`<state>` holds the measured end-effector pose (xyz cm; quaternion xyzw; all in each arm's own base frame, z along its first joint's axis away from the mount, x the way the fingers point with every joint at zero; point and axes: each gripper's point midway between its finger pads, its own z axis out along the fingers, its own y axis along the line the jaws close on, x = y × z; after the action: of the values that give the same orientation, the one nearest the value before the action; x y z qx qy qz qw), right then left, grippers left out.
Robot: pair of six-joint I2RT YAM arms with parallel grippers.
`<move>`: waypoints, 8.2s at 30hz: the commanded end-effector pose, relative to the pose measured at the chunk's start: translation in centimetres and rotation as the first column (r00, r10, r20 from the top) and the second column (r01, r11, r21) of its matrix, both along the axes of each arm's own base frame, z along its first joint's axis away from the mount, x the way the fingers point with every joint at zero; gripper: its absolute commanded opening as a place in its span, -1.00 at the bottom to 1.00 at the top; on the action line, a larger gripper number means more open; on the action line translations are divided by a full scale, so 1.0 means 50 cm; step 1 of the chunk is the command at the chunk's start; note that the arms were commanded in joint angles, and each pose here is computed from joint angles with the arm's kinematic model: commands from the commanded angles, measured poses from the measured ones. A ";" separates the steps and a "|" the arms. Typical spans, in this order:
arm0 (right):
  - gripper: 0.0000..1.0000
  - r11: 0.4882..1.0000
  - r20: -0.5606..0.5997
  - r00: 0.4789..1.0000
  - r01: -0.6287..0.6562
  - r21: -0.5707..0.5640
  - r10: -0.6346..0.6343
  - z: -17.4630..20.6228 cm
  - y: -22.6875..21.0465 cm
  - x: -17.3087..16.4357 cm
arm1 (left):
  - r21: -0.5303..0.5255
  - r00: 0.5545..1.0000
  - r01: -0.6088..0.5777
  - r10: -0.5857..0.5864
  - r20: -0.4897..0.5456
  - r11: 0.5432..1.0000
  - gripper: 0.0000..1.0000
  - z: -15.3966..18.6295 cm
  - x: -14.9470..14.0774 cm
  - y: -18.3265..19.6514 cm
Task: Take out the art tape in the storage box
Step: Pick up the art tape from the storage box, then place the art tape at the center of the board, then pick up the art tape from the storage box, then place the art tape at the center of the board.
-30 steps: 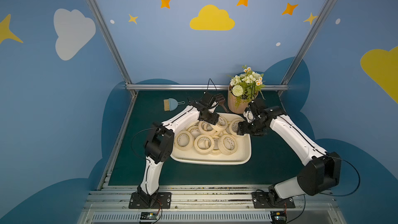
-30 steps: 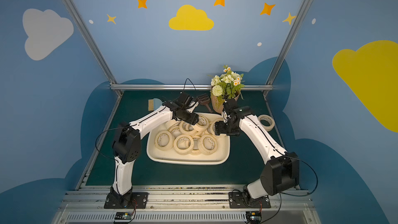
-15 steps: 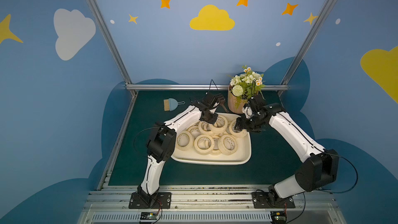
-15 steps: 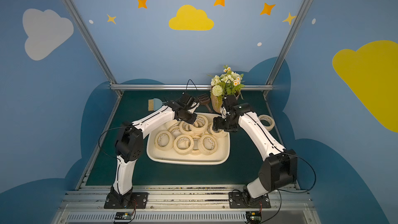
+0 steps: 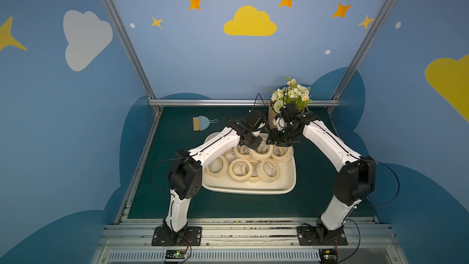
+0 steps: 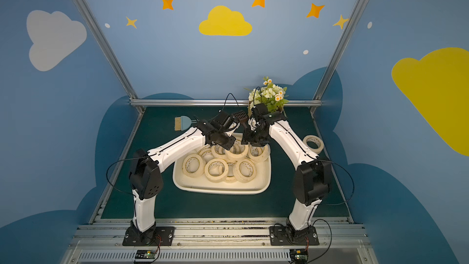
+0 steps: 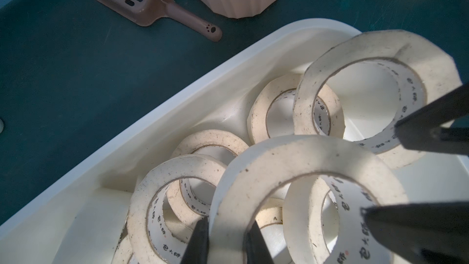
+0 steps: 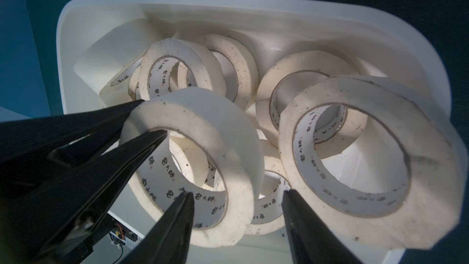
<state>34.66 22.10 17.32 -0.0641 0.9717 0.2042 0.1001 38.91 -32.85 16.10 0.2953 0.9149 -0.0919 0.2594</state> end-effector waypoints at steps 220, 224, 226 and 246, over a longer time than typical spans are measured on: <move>-1.00 0.905 -0.276 0.905 0.211 -0.371 -0.324 -0.236 -0.384 0.202 | -0.246 0.984 -0.168 0.150 -0.092 0.955 0.56 -0.132 0.041 0.165; -1.00 0.898 -0.271 0.902 0.219 -0.382 -0.336 -0.252 -0.394 0.224 | -0.240 0.984 -0.169 0.150 -0.095 0.956 0.47 -0.132 0.044 0.165; -1.00 0.891 -0.262 0.902 0.225 -0.394 -0.343 -0.253 -0.401 0.227 | -0.238 0.984 -0.171 0.152 -0.096 0.956 0.38 -0.133 0.044 0.166; 0.19 0.933 -0.038 0.962 0.251 -0.257 -0.269 0.000 -0.317 -0.026 | -0.213 0.984 -0.161 0.140 -0.109 0.964 0.01 -0.148 0.039 0.163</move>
<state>35.19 4.34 17.10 0.0728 0.9932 0.0457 0.0779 40.76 -24.46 9.03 0.1796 0.9293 -0.1917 0.2595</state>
